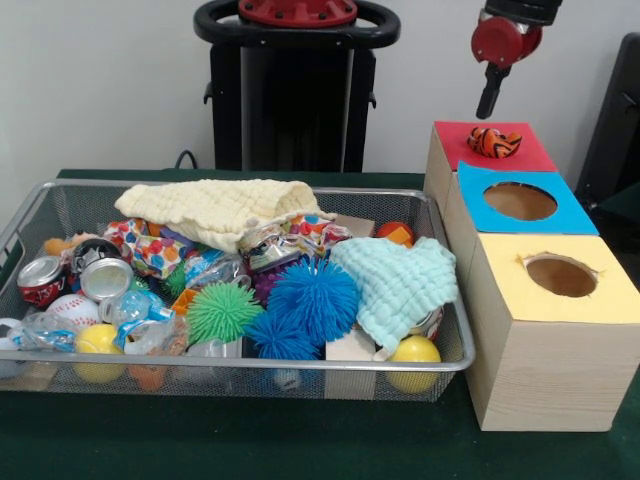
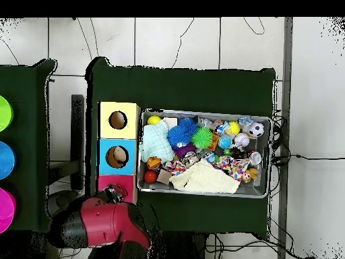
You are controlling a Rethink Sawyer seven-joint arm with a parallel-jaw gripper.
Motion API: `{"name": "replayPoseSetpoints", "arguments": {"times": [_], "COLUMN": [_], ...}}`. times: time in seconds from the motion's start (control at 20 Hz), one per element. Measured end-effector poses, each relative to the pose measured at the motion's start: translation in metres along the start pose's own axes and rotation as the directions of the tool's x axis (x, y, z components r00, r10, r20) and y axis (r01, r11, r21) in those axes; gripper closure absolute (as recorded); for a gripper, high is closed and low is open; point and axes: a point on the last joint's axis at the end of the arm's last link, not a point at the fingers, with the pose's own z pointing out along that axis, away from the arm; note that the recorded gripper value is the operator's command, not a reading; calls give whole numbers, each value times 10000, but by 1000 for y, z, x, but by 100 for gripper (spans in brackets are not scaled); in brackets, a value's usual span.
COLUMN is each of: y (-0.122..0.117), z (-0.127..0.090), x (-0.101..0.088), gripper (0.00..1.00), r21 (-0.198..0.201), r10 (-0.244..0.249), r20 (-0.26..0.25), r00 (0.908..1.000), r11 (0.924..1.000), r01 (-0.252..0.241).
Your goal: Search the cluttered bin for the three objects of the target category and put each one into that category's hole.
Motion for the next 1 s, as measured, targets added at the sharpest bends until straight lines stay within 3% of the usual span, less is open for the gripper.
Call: {"name": "replayPoseSetpoints", "arguments": {"times": [0.8, 1.0], "y": [13, 13], "z": [44, 45], "x": [0, 0], "gripper": [100, 100], "r21": [76, 124], "r10": [-252, -263], "r20": [-74, -34], "r00": [9997, 9996], "r11": [9997, 9996], "r01": [253, 263]}}
